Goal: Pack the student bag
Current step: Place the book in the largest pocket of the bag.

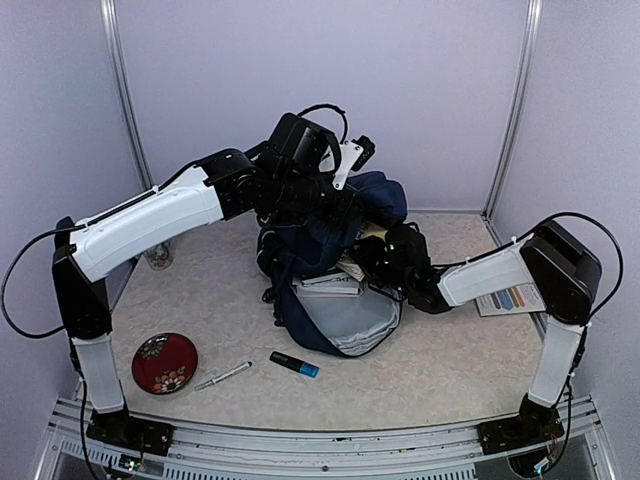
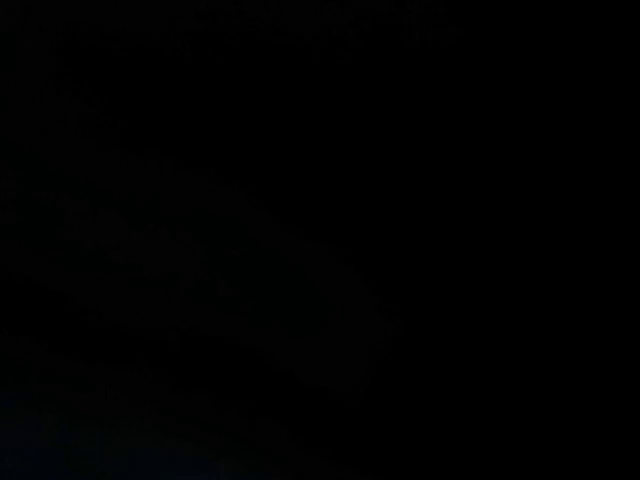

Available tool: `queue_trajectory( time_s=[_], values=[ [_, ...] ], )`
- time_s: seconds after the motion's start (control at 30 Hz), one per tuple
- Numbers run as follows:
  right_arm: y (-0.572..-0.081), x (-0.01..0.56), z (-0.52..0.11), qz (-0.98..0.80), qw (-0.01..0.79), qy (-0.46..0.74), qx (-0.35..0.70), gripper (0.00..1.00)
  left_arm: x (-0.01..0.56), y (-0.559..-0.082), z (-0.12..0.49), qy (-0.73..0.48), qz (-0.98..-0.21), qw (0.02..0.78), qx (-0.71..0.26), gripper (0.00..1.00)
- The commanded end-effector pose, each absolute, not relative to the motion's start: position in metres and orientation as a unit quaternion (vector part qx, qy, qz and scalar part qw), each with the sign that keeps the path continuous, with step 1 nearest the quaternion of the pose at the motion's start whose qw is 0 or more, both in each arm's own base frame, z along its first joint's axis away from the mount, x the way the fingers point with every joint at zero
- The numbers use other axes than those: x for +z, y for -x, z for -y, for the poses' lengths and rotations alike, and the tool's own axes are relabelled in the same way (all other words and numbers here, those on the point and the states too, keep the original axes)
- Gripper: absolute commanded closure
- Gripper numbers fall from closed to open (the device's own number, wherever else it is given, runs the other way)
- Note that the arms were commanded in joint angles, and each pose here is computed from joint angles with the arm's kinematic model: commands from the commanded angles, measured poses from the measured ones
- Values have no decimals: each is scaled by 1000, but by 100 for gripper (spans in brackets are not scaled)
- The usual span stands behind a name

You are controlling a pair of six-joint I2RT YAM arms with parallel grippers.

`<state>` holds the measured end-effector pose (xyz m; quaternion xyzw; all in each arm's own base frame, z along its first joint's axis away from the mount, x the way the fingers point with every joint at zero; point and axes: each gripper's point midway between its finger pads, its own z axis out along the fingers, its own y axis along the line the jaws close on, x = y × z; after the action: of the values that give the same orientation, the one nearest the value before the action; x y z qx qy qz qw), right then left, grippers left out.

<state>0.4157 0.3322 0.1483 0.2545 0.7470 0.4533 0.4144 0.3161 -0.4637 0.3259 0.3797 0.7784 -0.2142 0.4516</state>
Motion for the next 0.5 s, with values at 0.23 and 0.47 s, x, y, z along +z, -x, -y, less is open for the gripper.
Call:
queue_trajectory(
  time_s=[0.23,0.47],
  values=[
    [-342,154,-305,-796,376,-160,447,100,395,-340,435,-309,-733,542,-273,100],
    [-305,162,-312,-779,286,-159,536,100,415,-359,412,-288,-730,577,-225,100]
  ],
)
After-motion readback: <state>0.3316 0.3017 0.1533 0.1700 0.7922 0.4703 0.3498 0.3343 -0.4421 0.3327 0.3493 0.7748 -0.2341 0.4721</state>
